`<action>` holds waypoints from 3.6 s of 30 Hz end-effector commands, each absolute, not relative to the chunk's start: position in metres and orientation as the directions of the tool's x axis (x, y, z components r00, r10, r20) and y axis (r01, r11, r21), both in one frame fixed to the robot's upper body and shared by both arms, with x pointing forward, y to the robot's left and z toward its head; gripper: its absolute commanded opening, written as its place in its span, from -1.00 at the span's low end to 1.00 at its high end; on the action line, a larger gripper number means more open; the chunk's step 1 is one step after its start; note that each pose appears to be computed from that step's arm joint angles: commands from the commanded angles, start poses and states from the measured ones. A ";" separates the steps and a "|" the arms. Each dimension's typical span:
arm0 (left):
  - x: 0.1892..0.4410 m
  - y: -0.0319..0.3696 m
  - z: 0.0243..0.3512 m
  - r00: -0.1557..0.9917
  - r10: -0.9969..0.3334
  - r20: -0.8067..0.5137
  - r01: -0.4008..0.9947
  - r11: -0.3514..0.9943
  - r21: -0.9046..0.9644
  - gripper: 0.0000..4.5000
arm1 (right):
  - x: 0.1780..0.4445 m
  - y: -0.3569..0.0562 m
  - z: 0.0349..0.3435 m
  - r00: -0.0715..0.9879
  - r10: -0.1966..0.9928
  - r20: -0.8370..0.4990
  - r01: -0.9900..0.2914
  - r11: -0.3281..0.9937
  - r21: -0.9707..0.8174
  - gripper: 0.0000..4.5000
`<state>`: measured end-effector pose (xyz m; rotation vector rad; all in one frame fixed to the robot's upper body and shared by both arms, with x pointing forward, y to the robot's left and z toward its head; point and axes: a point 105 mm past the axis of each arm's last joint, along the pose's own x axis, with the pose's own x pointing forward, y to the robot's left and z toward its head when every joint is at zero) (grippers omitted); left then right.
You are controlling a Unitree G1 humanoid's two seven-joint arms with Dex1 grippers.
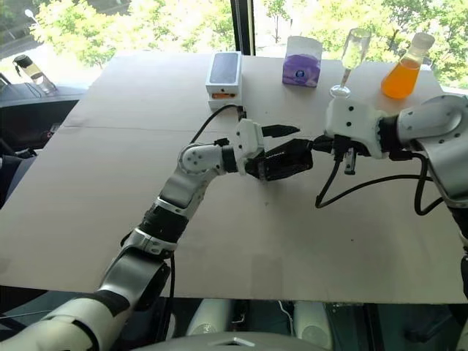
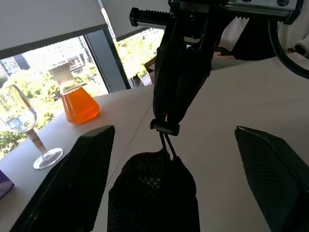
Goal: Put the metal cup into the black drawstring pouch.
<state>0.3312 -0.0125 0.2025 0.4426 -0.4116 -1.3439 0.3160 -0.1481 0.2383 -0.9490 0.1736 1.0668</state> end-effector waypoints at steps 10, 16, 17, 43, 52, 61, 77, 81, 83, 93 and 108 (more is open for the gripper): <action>0.334 -0.031 0.212 0.121 -0.993 0.011 0.810 0.105 0.577 0.70 | 0.307 -0.135 0.248 0.499 0.690 -0.523 -0.773 0.082 -0.629 -1.00; 0.338 -0.031 0.207 0.127 -0.992 -0.001 0.828 0.106 0.550 0.70 | 0.305 -0.132 0.250 0.495 0.696 -0.520 -0.768 0.071 -0.636 -1.00; 0.338 -0.031 0.207 0.126 -0.992 -0.003 0.829 0.104 0.550 0.70 | 0.305 -0.132 0.250 0.495 0.696 -0.519 -0.767 0.070 -0.637 -1.00; 0.334 -0.026 0.208 0.083 -0.997 -0.007 0.855 0.068 0.514 0.12 | 0.304 -0.132 0.247 0.511 0.686 -0.518 -0.757 0.073 -0.649 -1.00; 0.331 -0.030 0.211 0.071 -0.997 0.007 0.859 0.065 0.509 -0.95 | 0.302 -0.133 0.245 0.513 0.681 -0.522 -0.756 0.072 -0.650 -1.00; 0.333 -0.028 0.201 0.089 -0.996 -0.026 0.862 0.064 0.504 -0.95 | 0.300 -0.130 0.248 0.496 0.725 -0.478 -0.780 0.130 -0.612 -1.00; 0.354 -0.010 0.172 0.239 -0.967 -0.085 0.866 0.173 0.469 -0.95 | 0.279 -0.115 0.353 0.354 0.919 0.175 -0.920 0.375 -0.111 -1.00; 0.356 -0.005 0.166 0.262 -0.959 -0.105 0.870 0.187 0.456 -0.95 | 0.277 -0.124 0.381 0.349 0.870 0.349 -0.919 0.390 -0.055 -1.00; 0.358 0.000 0.159 0.279 -0.951 -0.130 0.874 0.196 0.445 -0.95 | 0.273 -0.132 0.396 0.341 0.833 0.435 -0.919 0.393 -0.034 -1.00; 0.369 0.025 0.137 0.349 -0.905 -0.244 0.872 0.218 0.438 -0.95 | 0.275 -0.180 0.414 0.467 0.642 0.608 -0.844 0.529 0.089 -1.00; 0.369 0.017 0.157 0.301 -0.930 -0.211 0.846 0.159 0.509 -0.95 | 0.290 -0.174 0.298 0.723 0.666 0.186 -0.681 0.731 0.029 -1.00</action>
